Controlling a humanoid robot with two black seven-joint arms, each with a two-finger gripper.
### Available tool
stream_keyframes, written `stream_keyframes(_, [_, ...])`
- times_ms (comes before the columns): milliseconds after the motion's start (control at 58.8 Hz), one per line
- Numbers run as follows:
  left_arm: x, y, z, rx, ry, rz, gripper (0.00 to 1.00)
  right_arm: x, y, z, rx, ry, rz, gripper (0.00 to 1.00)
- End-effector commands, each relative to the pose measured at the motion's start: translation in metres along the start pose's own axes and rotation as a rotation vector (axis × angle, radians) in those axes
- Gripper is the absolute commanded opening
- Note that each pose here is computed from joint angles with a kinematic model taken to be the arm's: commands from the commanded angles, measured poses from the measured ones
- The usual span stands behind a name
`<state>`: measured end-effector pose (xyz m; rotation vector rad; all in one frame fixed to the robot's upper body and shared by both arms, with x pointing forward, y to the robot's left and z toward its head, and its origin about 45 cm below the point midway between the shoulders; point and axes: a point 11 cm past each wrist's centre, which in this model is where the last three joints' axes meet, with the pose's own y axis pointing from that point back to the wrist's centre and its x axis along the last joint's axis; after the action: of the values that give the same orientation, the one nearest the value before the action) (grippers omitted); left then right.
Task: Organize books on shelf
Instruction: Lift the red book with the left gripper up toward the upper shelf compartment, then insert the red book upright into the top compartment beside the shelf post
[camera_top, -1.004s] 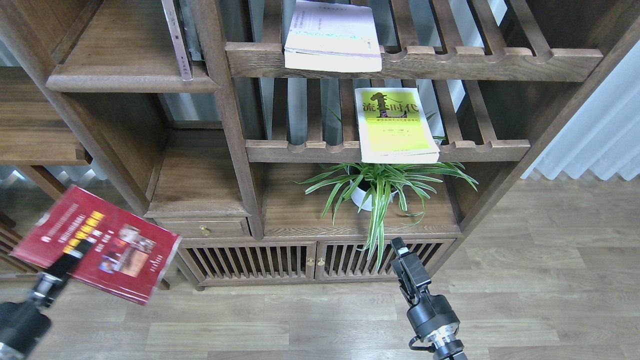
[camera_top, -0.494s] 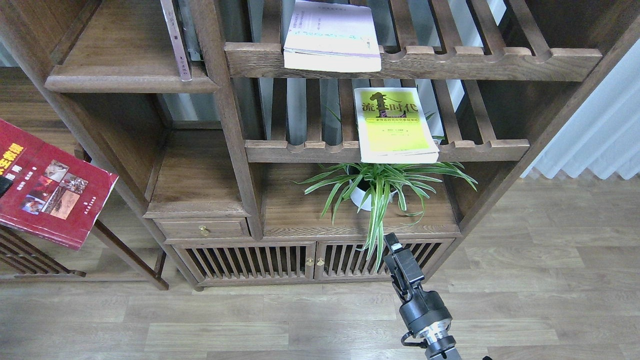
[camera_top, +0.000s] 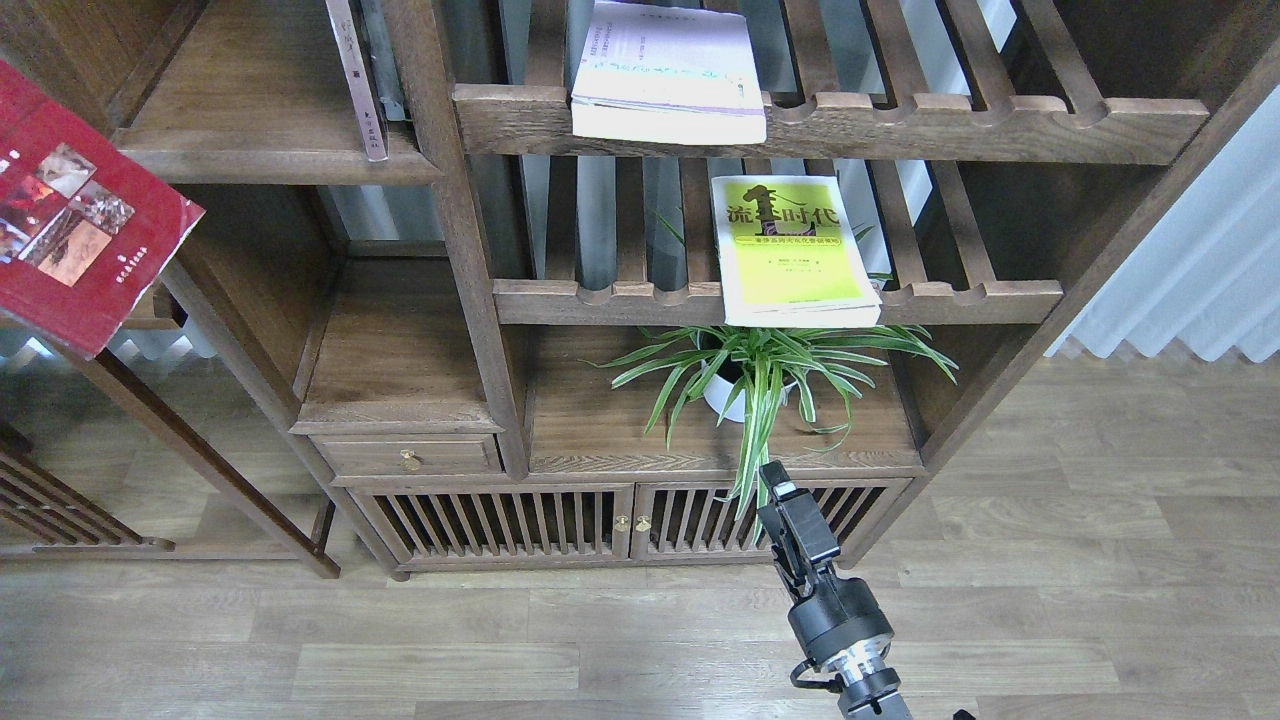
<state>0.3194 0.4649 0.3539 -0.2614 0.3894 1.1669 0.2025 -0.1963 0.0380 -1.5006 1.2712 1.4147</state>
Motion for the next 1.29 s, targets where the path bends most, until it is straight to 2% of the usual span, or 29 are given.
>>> stream_keyframes(0, [-0.014, -0.013, 0.027, 0.01, -0.082, -0.036, 0.05, 0.0, 0.0, 0.0, 0.001, 0.0, -0.001, 0.99])
stream_keyframes(85, [-0.024, -0.02, 0.046, 0.014, -0.141, -0.052, 0.05, 0.0, 0.0, -0.001, 0.005, 0.0, -0.001, 0.99])
stream_keyframes(511, [-0.038, -0.03, 0.059, 0.073, -0.2, -0.08, 0.05, 0.0, 0.0, -0.001, 0.005, -0.001, 0.0, 0.99])
stream_keyframes(766, [-0.055, -0.041, 0.077, 0.028, -0.228, -0.127, 0.05, -0.001, -0.001, -0.001, 0.004, -0.001, -0.002, 0.99])
stream_keyframes(1276, [-0.055, -0.073, 0.052, 0.03, -0.226, -0.141, 0.05, -0.001, -0.001, 0.0, 0.001, -0.002, -0.005, 0.99])
